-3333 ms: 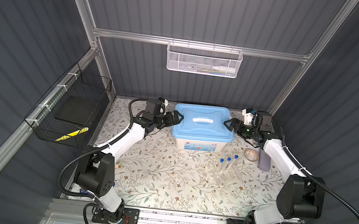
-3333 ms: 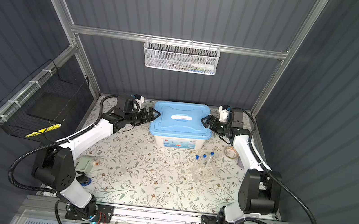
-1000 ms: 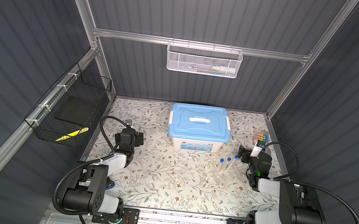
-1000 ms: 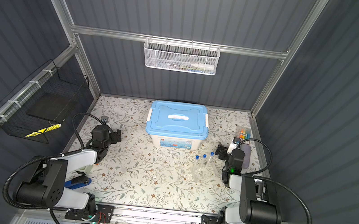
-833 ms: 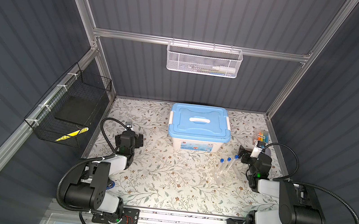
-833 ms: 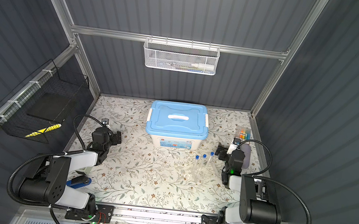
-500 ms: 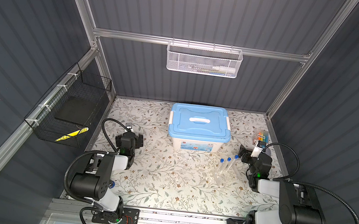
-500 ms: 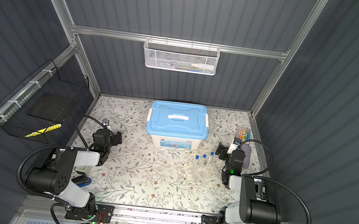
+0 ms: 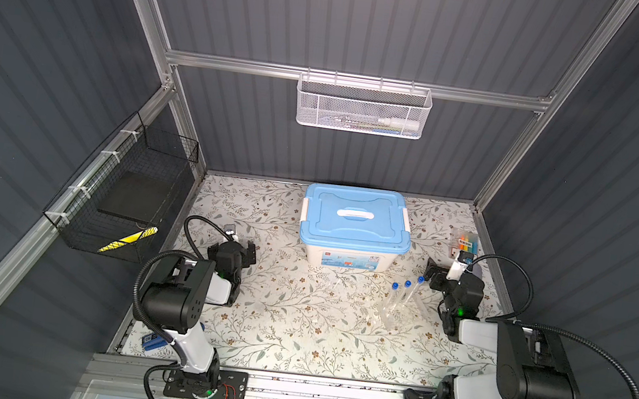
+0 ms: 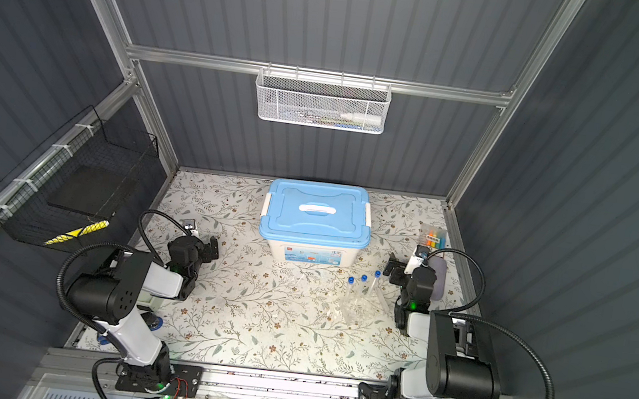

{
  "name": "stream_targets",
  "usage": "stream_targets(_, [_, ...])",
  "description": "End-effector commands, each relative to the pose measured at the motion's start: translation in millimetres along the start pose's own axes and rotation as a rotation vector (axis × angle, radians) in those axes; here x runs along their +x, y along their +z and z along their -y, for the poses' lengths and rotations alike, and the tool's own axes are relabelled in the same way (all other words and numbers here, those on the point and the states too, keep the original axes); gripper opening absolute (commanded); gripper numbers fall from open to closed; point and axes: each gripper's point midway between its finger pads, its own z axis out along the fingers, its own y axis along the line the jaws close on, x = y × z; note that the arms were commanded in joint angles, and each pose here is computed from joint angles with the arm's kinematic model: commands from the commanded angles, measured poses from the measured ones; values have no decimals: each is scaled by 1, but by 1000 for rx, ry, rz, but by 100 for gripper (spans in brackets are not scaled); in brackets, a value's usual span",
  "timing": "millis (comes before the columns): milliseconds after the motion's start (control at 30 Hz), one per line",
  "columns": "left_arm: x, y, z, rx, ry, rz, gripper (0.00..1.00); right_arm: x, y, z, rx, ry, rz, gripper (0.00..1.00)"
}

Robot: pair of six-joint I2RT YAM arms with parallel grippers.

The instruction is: Organize the chemistry lab equipment

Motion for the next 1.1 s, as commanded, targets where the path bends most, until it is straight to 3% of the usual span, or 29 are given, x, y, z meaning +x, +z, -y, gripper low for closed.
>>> stream_targets(0, [-8, 1, 0, 7, -14, 45, 100, -13, 3, 3, 15, 4, 39, 99])
stream_targets(1067, [-7, 7, 3, 3, 4, 9, 100, -12, 4, 1, 8, -3, 32, 99])
